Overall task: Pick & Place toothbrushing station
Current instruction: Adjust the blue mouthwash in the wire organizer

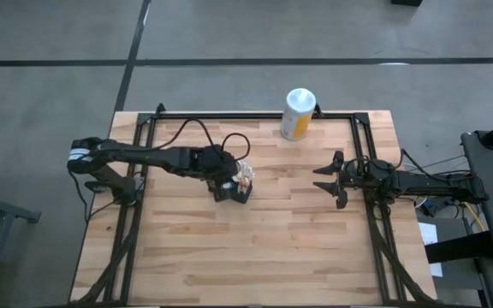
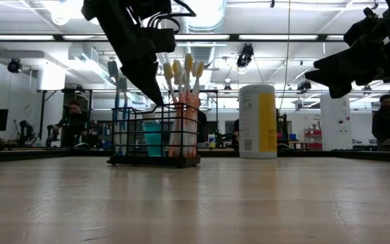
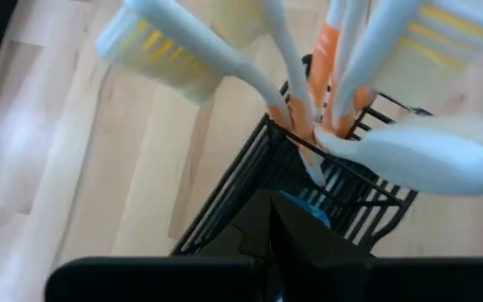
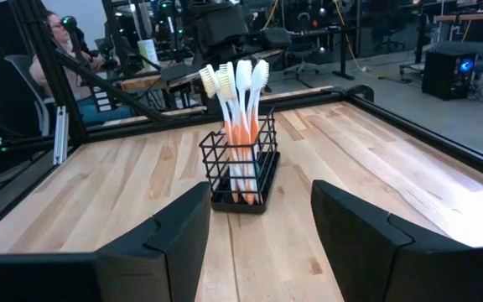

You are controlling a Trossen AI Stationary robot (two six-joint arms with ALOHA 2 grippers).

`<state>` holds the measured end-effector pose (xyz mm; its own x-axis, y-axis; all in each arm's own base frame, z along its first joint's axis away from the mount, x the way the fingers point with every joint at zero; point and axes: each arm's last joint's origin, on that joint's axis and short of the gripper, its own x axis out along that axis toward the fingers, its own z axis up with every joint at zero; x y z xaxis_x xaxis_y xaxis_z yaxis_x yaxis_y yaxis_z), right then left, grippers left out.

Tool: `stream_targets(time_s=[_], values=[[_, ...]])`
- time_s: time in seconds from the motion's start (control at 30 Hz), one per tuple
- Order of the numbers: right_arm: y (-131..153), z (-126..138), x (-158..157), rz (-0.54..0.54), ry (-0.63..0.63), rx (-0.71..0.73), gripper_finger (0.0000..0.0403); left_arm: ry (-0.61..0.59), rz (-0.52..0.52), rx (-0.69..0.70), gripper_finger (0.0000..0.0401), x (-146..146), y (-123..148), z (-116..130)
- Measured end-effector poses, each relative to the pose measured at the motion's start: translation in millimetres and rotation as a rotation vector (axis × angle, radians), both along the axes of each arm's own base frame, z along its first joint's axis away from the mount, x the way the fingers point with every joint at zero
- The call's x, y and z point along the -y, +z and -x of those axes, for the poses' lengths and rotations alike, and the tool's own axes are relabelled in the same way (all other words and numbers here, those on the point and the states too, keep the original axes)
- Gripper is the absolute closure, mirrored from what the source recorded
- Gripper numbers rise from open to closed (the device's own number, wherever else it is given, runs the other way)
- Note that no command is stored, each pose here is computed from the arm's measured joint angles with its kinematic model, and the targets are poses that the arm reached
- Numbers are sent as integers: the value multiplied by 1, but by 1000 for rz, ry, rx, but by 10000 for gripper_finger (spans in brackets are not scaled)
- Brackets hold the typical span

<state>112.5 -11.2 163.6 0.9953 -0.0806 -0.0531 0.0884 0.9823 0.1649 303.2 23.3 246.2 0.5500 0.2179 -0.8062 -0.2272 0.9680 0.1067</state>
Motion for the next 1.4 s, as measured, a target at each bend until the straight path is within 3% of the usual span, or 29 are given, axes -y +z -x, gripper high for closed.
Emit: stream_targets(time_s=[0.13,0.37,0.87,1.4], values=[[0,0,0,0,0,0,199,18,-22,10,394,-1,2,-1],[0,0,0,0,0,0,199,21,114,-30,387,3,5,3],[0,0,0,0,0,0,199,-7,200,-62,386,5,-3,6],[0,0,0,0,0,0,199,-8,109,-28,389,3,-6,4]])
